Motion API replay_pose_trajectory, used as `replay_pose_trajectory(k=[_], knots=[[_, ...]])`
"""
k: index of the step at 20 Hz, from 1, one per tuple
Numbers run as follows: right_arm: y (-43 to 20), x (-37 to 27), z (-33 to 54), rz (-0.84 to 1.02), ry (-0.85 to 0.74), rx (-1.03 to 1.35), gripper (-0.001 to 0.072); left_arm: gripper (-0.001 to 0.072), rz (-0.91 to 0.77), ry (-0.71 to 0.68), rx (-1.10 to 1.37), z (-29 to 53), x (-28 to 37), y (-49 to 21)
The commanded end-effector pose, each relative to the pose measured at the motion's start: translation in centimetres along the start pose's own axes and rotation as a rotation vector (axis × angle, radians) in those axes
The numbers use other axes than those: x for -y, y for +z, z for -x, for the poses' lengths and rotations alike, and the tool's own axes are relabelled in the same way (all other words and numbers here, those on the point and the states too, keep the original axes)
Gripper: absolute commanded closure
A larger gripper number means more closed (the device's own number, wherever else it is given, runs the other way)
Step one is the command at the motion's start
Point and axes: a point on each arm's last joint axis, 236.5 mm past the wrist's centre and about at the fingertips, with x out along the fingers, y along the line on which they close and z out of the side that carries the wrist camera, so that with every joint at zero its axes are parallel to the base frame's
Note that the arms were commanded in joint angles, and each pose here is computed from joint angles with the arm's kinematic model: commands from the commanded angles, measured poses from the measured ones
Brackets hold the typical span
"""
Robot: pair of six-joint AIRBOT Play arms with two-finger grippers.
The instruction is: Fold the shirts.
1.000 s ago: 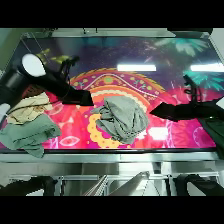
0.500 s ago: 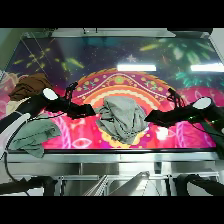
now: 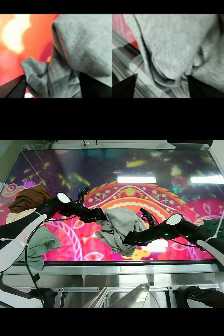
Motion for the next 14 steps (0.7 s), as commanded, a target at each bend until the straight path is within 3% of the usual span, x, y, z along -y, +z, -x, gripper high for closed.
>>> replay_pose_trajectory(k=[1, 3, 4, 5, 11, 14], knots=[[-0.2, -0.8, -1.9, 0.01, 0.006, -0.001, 0.0008, 0.0165, -0.011, -0.016, -0.099, -1.9, 0.0, -1.5], [-1.0, -0.6, -3.1, -0.009, 0.009, -0.037, 0.0031, 0.0555, -0.015, -0.035, -0.142, -1.9, 0.4, -2.1], [-1.2, -0.6, -3.6, -0.012, 0.014, -0.047, 0.0316, 0.0698, -0.023, -0.041, -0.144, -1.7, 0.8, -1.9], [-1.2, -1.1, -3.7, 0.006, 0.032, -0.046, 0.0694, 0.0699, -0.032, -0.047, -0.136, -1.2, 1.1, -1.5], [0.7, -6.4, 3.7, 0.183, 0.156, -0.019, 0.0696, 0.07, -0.188, -0.093, 0.048, 10.0, 7.4, 2.8], [2.4, -6.3, 13.7, 0.244, 0.012, 0.094, 0.0695, 0.0701, -0.289, -0.082, 0.271, 20.7, 11.8, 3.7]])
